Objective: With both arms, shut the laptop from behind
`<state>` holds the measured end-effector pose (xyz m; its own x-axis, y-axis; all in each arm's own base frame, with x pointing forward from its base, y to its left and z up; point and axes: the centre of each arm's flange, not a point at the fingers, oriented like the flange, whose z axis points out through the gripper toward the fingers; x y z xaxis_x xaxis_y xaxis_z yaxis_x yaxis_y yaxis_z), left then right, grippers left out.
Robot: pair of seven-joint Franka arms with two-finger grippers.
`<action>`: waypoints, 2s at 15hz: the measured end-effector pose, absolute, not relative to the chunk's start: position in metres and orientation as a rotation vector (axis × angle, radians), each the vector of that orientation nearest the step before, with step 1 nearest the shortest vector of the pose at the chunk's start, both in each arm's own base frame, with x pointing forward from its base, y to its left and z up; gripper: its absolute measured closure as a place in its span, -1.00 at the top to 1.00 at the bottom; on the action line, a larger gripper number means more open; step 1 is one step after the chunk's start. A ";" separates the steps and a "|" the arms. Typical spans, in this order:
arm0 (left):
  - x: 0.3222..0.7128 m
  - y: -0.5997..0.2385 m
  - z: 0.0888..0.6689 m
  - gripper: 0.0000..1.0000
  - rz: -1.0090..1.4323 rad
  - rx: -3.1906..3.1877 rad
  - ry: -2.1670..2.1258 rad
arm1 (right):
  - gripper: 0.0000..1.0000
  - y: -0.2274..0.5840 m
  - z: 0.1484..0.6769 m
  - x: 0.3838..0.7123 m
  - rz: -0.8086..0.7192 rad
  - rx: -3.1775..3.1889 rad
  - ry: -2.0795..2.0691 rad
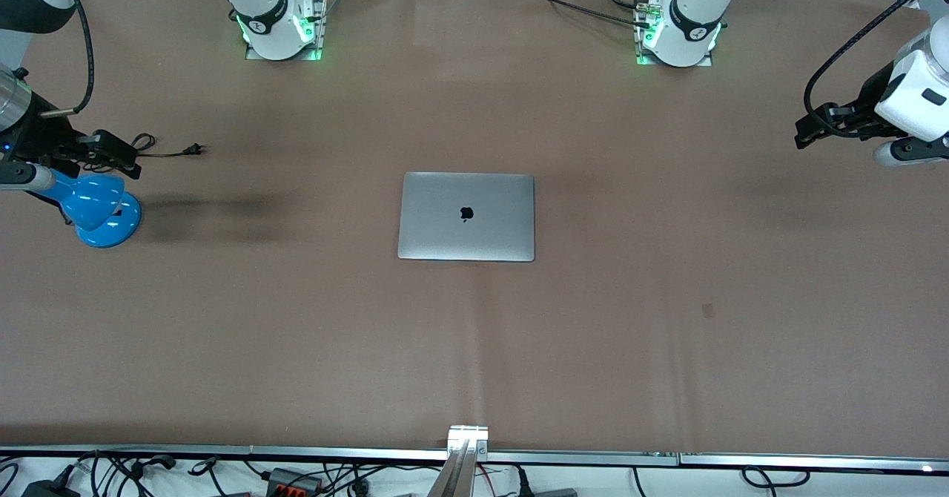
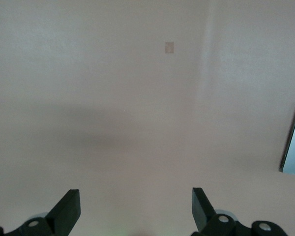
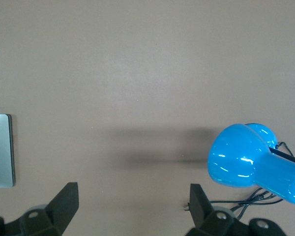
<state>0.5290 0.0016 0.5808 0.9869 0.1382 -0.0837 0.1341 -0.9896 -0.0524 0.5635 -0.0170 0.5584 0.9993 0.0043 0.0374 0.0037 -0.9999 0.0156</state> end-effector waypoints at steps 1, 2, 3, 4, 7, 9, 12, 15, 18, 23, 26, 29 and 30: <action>0.529 0.002 0.581 1.00 0.134 -3.085 -0.211 | 1.00 -0.016 0.560 0.561 0.063 3.125 0.009; 0.529 0.002 0.581 1.00 0.134 -3.085 -0.211 | 1.00 -0.016 0.562 0.560 0.066 3.126 0.010; 0.529 0.002 0.581 1.00 0.134 -3.085 -0.211 | 1.00 -0.016 0.562 0.558 0.060 3.126 0.010; 0.529 0.002 0.581 1.00 0.134 -3.085 -0.212 | 1.00 -0.016 0.562 0.557 0.041 3.127 0.010; 0.528 0.001 0.581 1.00 0.139 -3.087 -0.212 | 1.00 -0.015 0.560 0.556 0.024 3.127 0.013; 0.528 0.001 0.581 1.00 0.144 -3.105 -0.220 | 1.00 -0.015 0.561 0.556 0.032 3.127 0.013; 0.529 0.002 0.580 1.00 0.149 -3.121 -0.235 | 1.00 -0.015 0.562 0.557 0.049 3.126 0.013; 0.529 0.002 0.579 1.00 0.151 -3.122 -0.240 | 1.00 -0.015 0.562 0.557 0.051 3.126 0.013; 0.529 0.002 0.579 1.00 0.154 -3.122 -0.241 | 1.00 -0.016 0.563 0.557 0.051 3.126 0.009; 0.527 0.002 0.578 1.00 0.179 -3.119 -0.241 | 1.00 -0.023 0.563 0.557 0.052 3.126 -0.011; 0.525 0.001 0.583 1.00 0.202 -3.117 -0.237 | 1.00 -0.022 0.563 0.557 0.053 3.125 -0.008; 0.521 -0.002 0.588 1.00 0.237 -3.113 -0.228 | 1.00 -0.020 0.563 0.557 0.053 3.125 -0.001; 0.521 -0.002 0.589 1.00 0.239 -3.113 -0.228 | 1.00 -0.019 0.563 0.557 0.051 3.125 0.001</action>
<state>0.5210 -0.0023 0.5889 0.9777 0.1455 -0.1512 0.1437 -0.9894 -0.0227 0.5570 -0.0186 0.5631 0.9995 0.0011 0.0326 0.0006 -0.9999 0.0160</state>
